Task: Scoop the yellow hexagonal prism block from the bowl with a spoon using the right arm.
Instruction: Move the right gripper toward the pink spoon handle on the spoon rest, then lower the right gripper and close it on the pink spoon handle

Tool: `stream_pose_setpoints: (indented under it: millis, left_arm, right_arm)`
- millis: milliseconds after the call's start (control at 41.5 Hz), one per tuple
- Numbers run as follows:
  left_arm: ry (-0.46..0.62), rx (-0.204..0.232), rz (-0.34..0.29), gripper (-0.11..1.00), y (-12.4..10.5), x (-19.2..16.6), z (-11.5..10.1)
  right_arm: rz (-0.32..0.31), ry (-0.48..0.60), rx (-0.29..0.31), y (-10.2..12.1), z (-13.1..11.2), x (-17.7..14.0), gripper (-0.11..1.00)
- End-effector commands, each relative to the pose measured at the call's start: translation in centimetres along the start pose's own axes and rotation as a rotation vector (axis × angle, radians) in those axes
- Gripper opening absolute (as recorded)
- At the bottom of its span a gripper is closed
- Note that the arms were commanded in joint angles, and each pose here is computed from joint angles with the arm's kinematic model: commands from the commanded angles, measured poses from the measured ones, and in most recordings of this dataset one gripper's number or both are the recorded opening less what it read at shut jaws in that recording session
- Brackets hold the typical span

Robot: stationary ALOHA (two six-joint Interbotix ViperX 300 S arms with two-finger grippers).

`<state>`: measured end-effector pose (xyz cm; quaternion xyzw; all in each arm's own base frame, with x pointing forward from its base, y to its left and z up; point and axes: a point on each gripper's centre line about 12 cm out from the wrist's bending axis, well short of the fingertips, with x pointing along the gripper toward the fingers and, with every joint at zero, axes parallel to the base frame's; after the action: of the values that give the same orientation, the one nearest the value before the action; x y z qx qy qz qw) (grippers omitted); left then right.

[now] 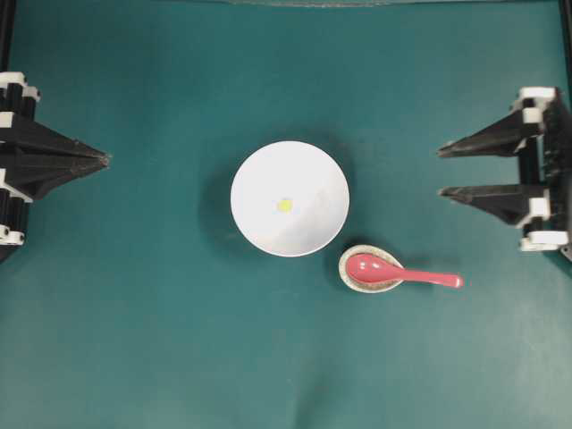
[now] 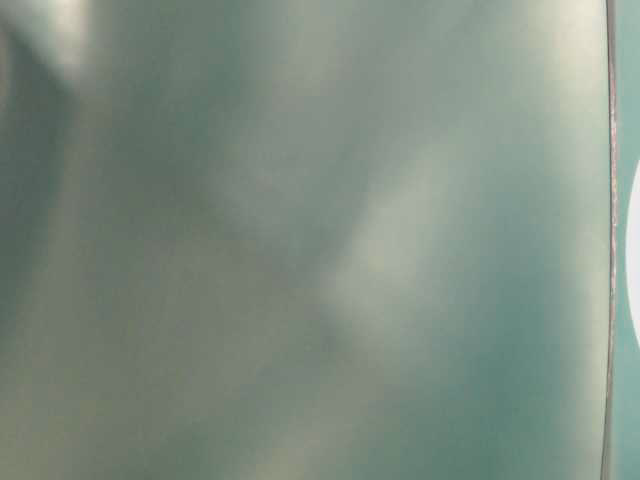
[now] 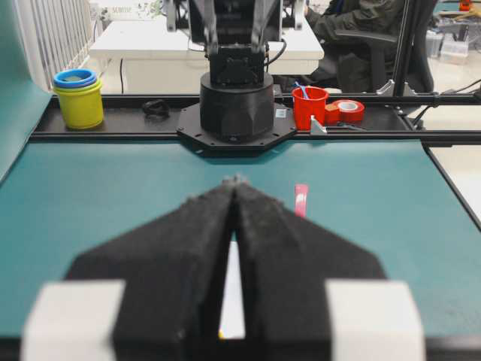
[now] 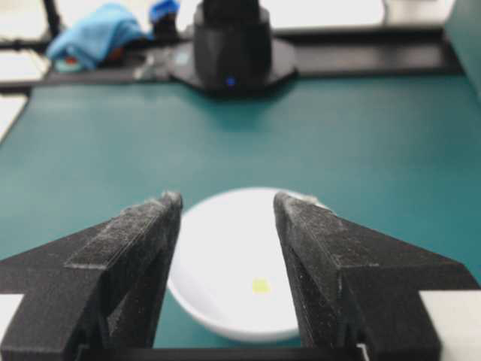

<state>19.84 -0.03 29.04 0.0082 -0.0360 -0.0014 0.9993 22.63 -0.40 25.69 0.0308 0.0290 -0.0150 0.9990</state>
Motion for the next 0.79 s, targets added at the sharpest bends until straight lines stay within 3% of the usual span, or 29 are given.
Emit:
stream_pose_setpoints:
  millis: [0, 409, 770]
  left_arm:
    - [-0.017, 0.003, 0.000, 0.00, 0.0, 0.3, 0.6]
    - [-0.011, 0.003, 0.000, 0.00, 0.0, 0.3, 0.5]
    - [-0.005, 0.005, 0.000, 0.00, 0.0, 0.3, 0.4]
  right_arm:
    - [-0.003, -0.004, 0.017, 0.0, -0.6, 0.8, 0.58]
    - [0.046, 0.044, 0.086, 2.6, -6.1, 3.1, 0.58]
    - [-0.011, 0.081, 0.152, 4.4, -11.0, 2.3, 0.58]
